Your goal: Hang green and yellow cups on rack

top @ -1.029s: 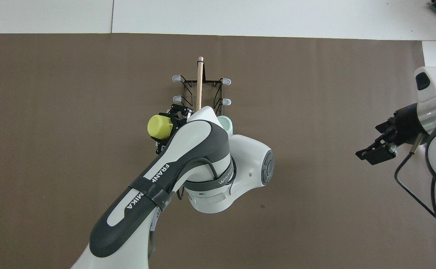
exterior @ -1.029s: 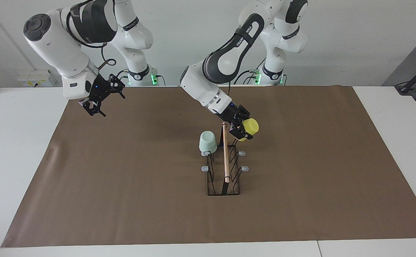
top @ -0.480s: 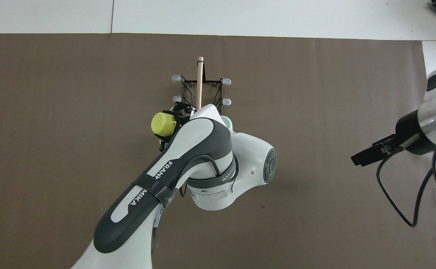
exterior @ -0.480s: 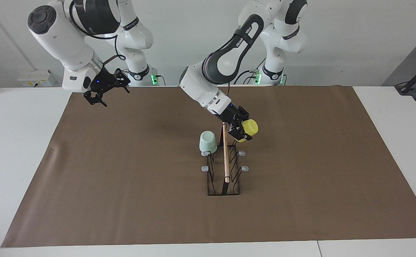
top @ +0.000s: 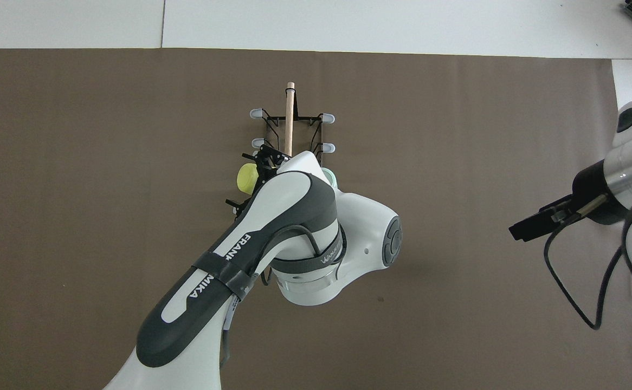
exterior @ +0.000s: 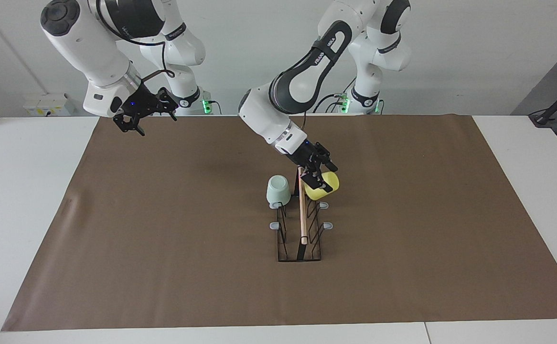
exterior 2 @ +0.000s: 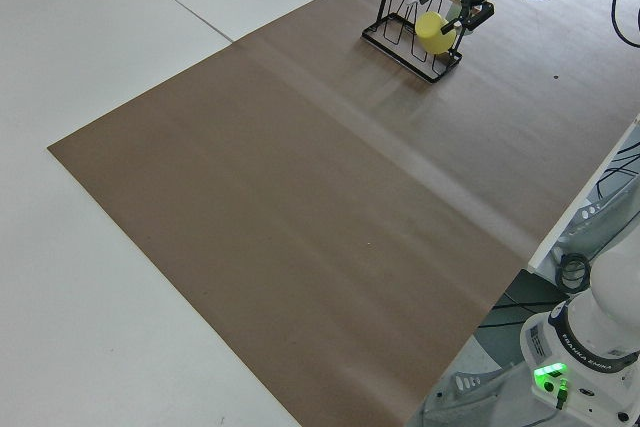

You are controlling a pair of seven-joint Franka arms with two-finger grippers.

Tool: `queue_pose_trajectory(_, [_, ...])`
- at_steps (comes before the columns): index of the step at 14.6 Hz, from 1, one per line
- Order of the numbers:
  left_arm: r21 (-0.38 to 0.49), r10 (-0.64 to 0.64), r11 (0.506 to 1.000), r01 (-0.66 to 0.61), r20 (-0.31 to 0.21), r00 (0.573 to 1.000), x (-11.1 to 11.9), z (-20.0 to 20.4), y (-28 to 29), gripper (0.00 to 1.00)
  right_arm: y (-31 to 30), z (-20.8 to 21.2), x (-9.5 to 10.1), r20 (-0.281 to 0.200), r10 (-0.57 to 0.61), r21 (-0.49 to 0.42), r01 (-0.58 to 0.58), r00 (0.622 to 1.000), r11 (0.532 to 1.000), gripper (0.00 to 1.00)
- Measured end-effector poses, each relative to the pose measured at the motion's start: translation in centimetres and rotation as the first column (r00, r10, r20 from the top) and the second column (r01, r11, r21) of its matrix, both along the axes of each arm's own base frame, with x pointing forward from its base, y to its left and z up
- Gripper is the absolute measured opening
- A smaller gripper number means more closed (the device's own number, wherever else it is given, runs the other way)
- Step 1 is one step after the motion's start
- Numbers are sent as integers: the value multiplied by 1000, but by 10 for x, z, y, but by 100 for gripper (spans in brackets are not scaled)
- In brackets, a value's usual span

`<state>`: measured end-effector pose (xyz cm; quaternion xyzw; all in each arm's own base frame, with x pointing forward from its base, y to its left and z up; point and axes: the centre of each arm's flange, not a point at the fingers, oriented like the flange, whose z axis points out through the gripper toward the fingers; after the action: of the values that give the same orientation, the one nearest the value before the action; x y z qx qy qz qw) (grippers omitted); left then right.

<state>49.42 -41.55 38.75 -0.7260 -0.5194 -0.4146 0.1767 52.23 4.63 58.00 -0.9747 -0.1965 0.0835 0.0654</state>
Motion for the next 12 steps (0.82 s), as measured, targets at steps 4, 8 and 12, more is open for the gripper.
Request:
queue_pose_trajectory(4, [-4, 8, 1000, -8, 8, 1000, 3, 5, 1, 100, -12, 10, 13, 120, -125, -103, 138, 985, 985, 100])
queue_pose_trajectory(8, [-11, 11, 1000, -11, 15, 1000, 15, 22, 2, 100, -12, 11, 14, 134, -210, -111, 225, 969, 968, 100])
queue_pose_trajectory(12, [-36, 16, 999, -15, 6, 1000, 44, 48, 24, 100, -13, 11, 15, 137, -221, -110, 236, 966, 965, 100])
